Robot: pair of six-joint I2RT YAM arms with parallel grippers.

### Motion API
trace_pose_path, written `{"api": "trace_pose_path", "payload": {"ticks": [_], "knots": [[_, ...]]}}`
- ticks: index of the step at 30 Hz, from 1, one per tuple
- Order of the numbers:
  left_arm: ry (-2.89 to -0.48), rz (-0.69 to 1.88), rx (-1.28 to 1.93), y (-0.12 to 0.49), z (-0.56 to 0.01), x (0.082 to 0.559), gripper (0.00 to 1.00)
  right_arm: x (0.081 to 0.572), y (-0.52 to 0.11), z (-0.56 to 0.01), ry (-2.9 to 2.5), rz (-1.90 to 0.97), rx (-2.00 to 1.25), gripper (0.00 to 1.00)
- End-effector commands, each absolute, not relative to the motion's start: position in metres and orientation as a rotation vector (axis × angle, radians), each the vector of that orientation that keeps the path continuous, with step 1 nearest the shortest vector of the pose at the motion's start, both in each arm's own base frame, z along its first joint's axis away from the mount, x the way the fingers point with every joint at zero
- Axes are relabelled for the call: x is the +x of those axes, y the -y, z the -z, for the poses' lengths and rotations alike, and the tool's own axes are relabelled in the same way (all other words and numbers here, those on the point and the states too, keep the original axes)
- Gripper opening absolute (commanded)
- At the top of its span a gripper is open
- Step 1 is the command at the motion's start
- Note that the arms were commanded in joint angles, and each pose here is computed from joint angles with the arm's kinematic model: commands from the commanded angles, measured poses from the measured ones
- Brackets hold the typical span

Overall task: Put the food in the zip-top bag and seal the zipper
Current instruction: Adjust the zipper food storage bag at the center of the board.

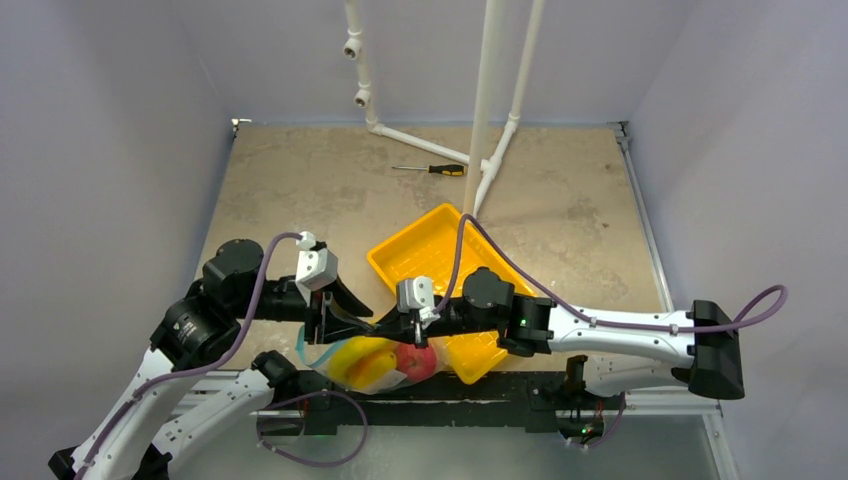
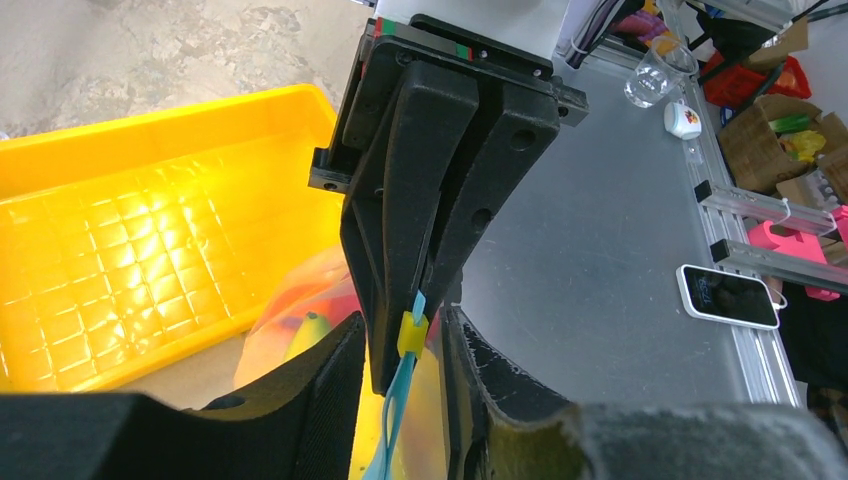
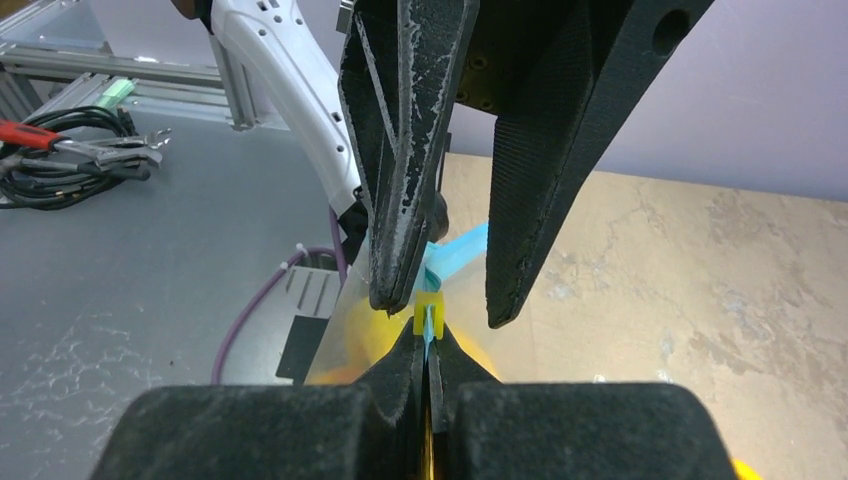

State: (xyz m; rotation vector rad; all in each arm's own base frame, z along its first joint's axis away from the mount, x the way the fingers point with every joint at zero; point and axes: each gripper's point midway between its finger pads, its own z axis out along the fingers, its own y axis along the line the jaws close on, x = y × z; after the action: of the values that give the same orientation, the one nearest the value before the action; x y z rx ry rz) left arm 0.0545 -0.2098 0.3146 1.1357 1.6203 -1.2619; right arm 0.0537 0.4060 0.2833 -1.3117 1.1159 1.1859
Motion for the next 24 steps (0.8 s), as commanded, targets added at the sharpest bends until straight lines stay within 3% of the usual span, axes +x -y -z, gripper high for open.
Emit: {"api": "trace_pose_path", "payload": {"ticks": [1, 11, 18, 21, 24], "knots": [[-1.607, 1.251, 1.15, 0.211, -0.312, 0.057, 0.31, 0.052, -0.41, -0.307, -1.094, -1.222, -1.271, 0.0], [-1.614, 1.237, 1.139, 0.21, -0.309, 0.058, 0.26, 0.053, -0.411, -0.309, -1.105, -1.225, -1.263, 0.0], [-1.611, 1.248, 1.146, 0.21, -0.308, 0.056, 0.13, 0.055, -0.411, -0.311, -1.112, -1.223, -1.246, 0.0], [-1.608, 1.26, 1.152, 0.21, -0.308, 0.054, 0.02, 0.057, -0.41, -0.314, -1.118, -1.223, -1.223, 0.0], [-1.608, 1.263, 1.154, 0.21, -0.307, 0.053, 0.0, 0.059, -0.408, -0.318, -1.117, -1.226, -1.197, 0.0]]}}
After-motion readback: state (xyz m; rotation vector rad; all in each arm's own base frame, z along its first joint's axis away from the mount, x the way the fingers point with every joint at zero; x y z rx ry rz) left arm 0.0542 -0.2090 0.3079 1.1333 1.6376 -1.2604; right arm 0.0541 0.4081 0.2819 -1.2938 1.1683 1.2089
